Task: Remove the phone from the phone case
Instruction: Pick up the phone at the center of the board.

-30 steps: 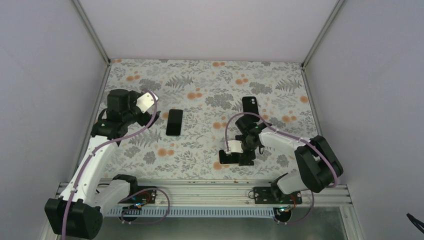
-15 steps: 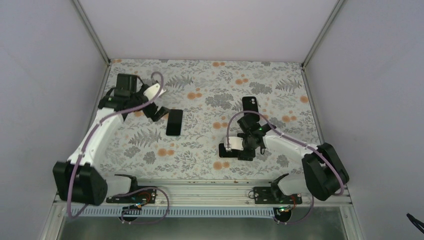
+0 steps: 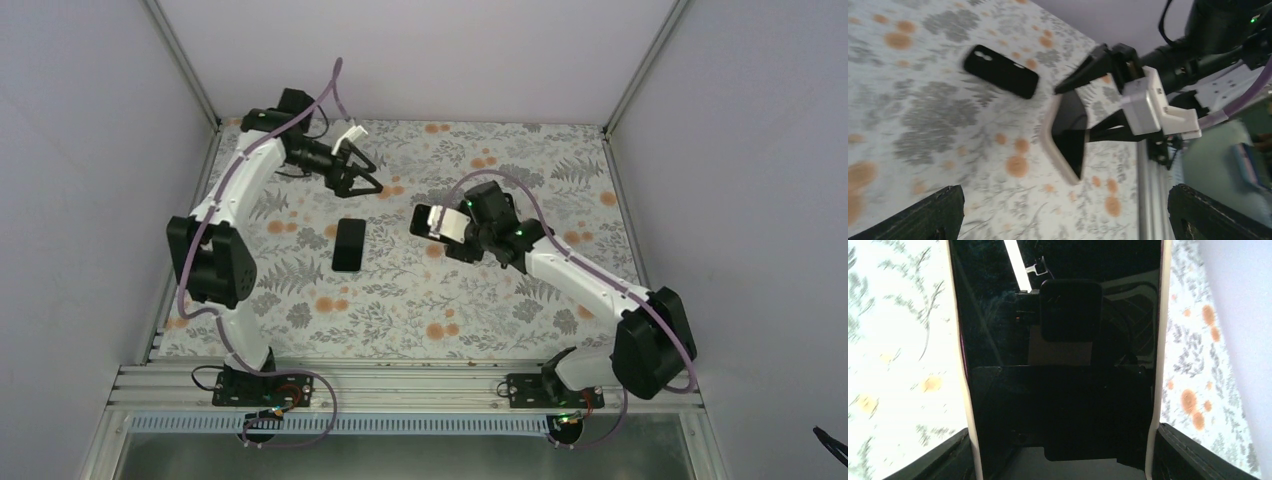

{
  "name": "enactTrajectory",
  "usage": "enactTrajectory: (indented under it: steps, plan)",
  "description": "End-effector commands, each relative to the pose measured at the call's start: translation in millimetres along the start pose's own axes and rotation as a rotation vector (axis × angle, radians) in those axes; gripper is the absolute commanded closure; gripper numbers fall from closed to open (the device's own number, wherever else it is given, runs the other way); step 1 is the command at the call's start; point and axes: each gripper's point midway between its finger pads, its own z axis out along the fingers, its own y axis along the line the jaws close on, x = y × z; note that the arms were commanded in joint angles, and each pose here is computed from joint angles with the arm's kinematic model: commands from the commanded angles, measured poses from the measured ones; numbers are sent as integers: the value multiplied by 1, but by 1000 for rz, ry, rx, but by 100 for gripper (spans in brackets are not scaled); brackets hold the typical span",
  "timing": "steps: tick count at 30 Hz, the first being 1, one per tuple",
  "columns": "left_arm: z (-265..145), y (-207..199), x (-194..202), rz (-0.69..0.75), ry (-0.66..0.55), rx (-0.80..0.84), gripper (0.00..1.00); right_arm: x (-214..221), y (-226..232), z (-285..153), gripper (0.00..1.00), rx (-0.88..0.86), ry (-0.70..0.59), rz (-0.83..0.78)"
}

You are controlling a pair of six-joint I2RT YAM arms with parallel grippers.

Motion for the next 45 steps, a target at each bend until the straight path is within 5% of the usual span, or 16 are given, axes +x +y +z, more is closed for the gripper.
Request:
enactTrajectory:
  steps: [1, 9, 26, 35, 42, 45]
  plan:
    - [29, -31, 0, -82, 14, 196, 0, -42, -47, -1, 54, 145, -87, 50]
    - [58, -13, 3, -135, 61, 248, 0, -77, -66, 5, 56, 194, -130, 31]
    - [56, 22, 4, -173, 32, 226, 0, -97, -71, 5, 55, 214, -150, 15]
    - [63, 10, 11, -171, 42, 268, 38, -112, -85, 16, 54, 249, -148, 24]
    - [60, 3, 9, -158, 27, 280, 88, -120, -86, 10, 53, 249, -161, 30]
    - [57, 0, 4, -143, 14, 283, 97, -123, -80, 3, 49, 221, -182, 24]
